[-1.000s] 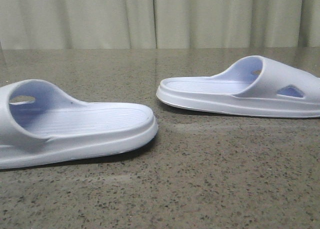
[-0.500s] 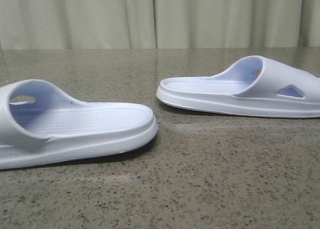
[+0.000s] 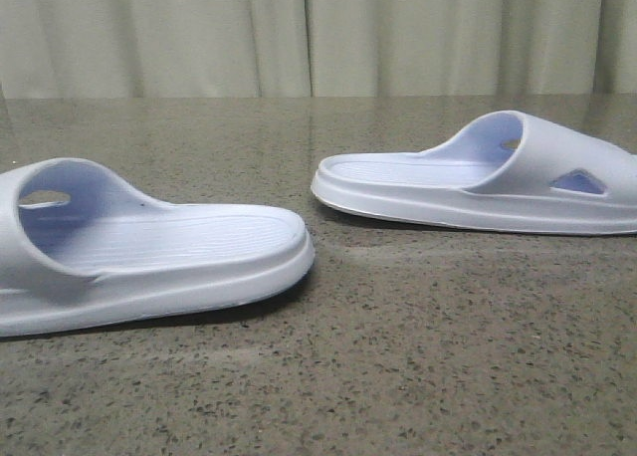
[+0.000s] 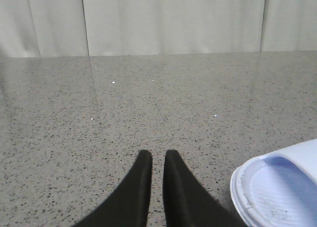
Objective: Insert blue slippers together front up
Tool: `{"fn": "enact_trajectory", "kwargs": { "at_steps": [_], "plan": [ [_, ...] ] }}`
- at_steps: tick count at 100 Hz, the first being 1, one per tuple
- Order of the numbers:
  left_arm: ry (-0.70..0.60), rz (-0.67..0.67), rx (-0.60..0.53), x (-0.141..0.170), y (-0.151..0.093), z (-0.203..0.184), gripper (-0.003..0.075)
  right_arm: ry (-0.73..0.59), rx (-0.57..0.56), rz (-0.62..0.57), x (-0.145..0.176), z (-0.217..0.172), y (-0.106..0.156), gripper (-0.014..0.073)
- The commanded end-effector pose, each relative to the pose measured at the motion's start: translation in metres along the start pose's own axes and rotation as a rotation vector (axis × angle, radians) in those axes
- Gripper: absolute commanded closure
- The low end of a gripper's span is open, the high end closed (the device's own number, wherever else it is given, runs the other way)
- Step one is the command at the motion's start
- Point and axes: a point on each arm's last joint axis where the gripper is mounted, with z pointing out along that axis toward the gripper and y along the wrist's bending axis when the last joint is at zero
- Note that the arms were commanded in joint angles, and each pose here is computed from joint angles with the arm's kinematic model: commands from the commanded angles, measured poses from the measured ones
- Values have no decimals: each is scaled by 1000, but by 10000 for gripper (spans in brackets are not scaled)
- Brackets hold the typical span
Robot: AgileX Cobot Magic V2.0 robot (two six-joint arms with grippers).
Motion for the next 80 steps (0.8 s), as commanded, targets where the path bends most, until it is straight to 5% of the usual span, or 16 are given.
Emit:
{"fn": "enact_trajectory", "kwargs": {
  "at_steps": [1,47,80],
  "plan": [
    [-91,-17,-2,-5,0,-2,704,-88,4,-13,-2,-1,0,702],
    [-121,-17,-2,-7,0,-2,704,-205,0,-13,-13,-2,0,702],
    [-252,-457,32,-29,2,-7,705,-202,-16,113,-32,-8,1,702]
  ]
}}
